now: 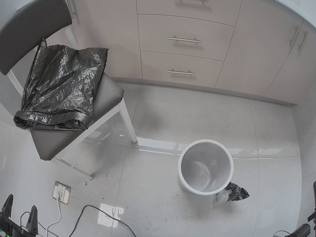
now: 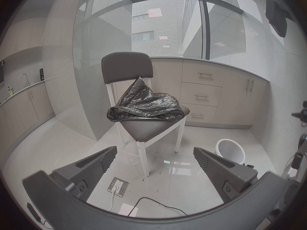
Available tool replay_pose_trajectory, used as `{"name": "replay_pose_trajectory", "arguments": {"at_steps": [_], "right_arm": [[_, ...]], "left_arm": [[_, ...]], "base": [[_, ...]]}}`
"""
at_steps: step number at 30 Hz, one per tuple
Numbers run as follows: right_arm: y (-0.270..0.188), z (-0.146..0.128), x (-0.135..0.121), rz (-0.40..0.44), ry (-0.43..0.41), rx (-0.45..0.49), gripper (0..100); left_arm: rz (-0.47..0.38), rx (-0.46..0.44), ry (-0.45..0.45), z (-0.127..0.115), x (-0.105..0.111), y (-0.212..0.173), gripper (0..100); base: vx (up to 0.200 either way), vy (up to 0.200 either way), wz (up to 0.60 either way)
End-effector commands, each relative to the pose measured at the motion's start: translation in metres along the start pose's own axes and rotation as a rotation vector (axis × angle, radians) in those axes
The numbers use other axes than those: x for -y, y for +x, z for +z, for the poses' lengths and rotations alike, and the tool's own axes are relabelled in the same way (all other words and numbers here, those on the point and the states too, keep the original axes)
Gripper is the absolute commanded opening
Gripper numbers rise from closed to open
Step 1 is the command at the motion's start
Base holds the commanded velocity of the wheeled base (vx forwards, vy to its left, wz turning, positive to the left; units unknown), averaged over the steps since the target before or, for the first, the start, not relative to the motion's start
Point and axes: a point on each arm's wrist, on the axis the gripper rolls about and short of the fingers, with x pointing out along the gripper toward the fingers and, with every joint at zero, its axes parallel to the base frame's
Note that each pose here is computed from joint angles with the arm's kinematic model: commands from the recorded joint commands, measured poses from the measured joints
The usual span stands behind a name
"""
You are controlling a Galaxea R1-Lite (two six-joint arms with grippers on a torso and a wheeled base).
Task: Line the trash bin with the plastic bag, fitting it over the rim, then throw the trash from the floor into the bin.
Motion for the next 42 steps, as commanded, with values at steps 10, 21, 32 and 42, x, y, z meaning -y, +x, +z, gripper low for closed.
{"name": "replay_pose_trajectory", "arguments": {"at_steps": [10,21,32,42], "right_arm": [[0.112,0.106,-0.025,0.298,0.364,-0.123,0],[0.181,0.038,-0.048,0.287,0.381,-0.247,0],[0.188,0.035,-0.042,0.192,0.381,-0.194,0],[0.188,0.038,-0.042,0.193,0.384,-0.183,0]], "left_arm": [[-0.189,-0.057,-0.119,0.145,0.006,0.021,100],[-0.438,-0.436,0.058,0.137,0.061,0.147,100],[-0.305,-0.257,0.701,0.118,0.083,0.228,100],[-0.306,-0.245,1.028,0.114,0.076,0.241,100]], "base": [[0.000,0.000,0.00],[0.000,0.000,0.00],[0.000,0.000,0.00],[0.000,0.000,0.00]]}}
